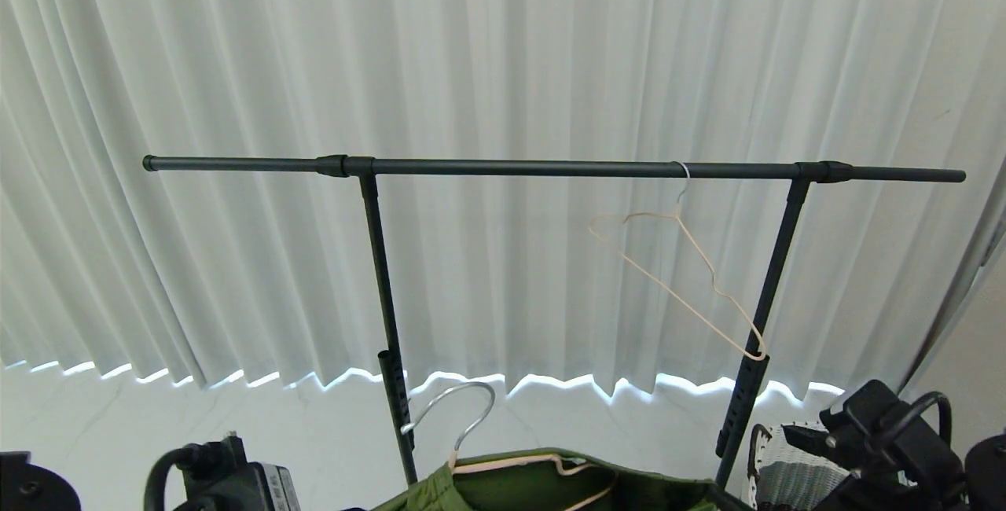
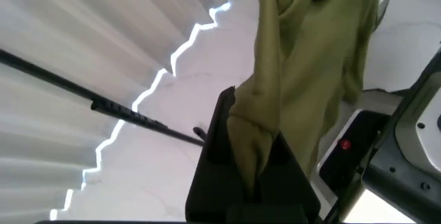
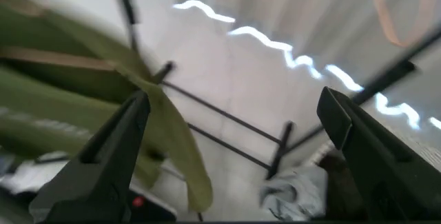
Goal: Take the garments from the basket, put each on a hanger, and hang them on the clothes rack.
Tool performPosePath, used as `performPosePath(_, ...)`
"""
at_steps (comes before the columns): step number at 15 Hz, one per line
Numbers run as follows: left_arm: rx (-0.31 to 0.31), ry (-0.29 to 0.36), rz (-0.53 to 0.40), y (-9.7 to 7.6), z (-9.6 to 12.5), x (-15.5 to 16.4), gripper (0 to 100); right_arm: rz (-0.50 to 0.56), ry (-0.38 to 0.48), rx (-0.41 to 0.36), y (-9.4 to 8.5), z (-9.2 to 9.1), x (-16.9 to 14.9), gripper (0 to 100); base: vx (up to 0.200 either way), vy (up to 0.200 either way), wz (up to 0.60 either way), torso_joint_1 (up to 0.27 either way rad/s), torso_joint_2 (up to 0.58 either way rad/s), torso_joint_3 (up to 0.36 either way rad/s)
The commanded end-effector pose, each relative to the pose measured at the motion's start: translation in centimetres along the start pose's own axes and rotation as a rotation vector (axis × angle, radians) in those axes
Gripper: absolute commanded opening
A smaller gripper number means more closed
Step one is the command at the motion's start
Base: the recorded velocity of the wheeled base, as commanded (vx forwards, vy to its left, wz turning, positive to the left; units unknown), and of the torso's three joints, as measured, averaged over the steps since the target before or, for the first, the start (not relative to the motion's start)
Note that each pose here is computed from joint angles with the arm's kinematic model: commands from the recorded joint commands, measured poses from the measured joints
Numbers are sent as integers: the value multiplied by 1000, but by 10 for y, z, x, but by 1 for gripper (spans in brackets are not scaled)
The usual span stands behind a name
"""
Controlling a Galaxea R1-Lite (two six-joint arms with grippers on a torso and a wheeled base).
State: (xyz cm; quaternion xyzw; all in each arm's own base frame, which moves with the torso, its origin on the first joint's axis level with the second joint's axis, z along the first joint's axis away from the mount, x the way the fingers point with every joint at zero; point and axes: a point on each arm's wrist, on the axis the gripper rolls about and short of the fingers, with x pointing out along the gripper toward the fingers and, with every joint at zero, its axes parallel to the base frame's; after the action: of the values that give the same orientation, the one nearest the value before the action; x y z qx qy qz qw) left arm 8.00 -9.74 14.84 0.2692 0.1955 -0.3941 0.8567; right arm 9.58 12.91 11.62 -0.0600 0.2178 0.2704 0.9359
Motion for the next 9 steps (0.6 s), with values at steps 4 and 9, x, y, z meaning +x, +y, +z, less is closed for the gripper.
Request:
performPosePath(4,-7,-58,-1,1,3,-6,0,163,-34,-81,18,5,-10,100,0,0,0,0,0,0)
performPosePath(9,1,-158,-105,-1,1,-20,0,311,-54,-168,32,23,-11,100,0,0,0,0,0,0)
